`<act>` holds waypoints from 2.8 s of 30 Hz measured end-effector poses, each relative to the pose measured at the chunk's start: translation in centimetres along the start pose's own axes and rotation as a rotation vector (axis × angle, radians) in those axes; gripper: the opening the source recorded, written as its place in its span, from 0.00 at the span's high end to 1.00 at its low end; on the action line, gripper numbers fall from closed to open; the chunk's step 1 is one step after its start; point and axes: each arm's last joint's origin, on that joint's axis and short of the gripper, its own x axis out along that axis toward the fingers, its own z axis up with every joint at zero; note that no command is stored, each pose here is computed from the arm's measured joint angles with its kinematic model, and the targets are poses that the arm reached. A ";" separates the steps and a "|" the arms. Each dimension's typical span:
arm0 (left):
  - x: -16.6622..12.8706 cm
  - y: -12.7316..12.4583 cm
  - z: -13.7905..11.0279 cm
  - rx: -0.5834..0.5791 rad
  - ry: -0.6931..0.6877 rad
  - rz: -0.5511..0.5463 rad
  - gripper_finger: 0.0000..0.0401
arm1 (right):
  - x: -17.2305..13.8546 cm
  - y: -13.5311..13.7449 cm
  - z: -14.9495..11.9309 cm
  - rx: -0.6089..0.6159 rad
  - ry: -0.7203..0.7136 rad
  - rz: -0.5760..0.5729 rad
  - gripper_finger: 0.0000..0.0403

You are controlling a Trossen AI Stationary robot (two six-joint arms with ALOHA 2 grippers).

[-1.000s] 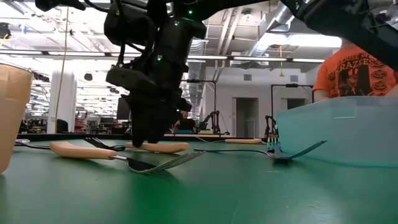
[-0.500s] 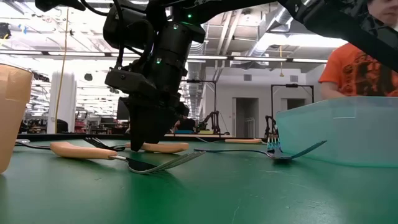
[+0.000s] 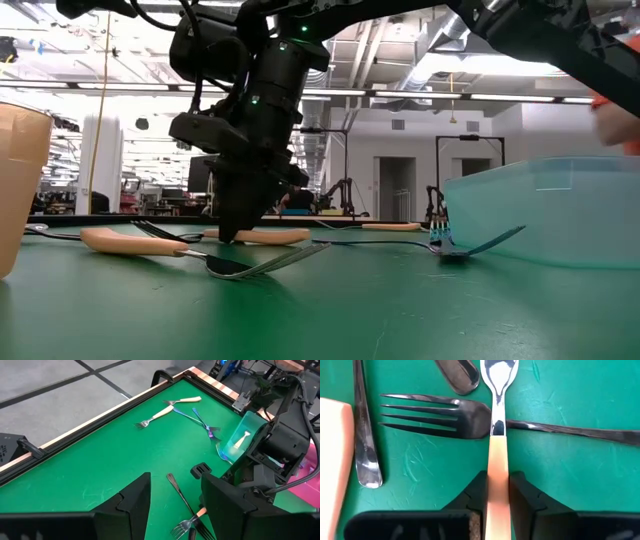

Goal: Sort silverware by color (type)
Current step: Put the yellow fork into the green bin

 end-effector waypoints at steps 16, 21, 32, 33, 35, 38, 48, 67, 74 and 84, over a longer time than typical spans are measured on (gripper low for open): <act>0.0 0.0 0.0 0.003 0.002 -0.003 0.61 | -4.4 0.3 0.6 0.018 -0.061 0.056 0.81; 0.0 0.0 0.0 0.003 0.003 -0.004 0.61 | -7.1 0.1 0.7 0.002 -0.092 0.054 0.81; 0.0 0.0 0.0 0.008 0.002 -0.005 0.61 | -14.8 -0.6 -1.2 -0.089 -0.095 -0.041 0.81; 0.0 0.0 0.0 0.008 0.002 -0.005 0.61 | -15.8 -0.6 -1.4 -0.095 -0.109 -0.043 0.81; 0.0 0.0 0.0 0.010 0.002 -0.005 0.61 | -17.8 -0.7 -2.2 -0.122 -0.113 -0.063 0.81; 0.0 0.0 0.0 0.010 0.001 -0.005 0.61 | -20.5 -0.8 -3.4 -0.155 -0.126 -0.095 0.81; 0.0 0.0 0.0 0.029 -0.001 -0.004 0.61 | -24.3 -1.5 -8.9 -0.195 -0.061 -0.160 0.81; 0.0 0.0 0.0 0.050 -0.002 -0.001 0.61 | -21.1 -5.1 -26.5 0.031 0.007 -0.086 0.81; 0.0 0.0 0.0 0.066 -0.005 0.003 0.61 | -17.9 -4.0 -29.5 0.004 0.104 -0.089 0.81; 0.0 0.2 0.2 0.001 -0.060 0.082 0.61 | -14.2 -5.3 -33.1 -0.064 0.164 -0.081 0.79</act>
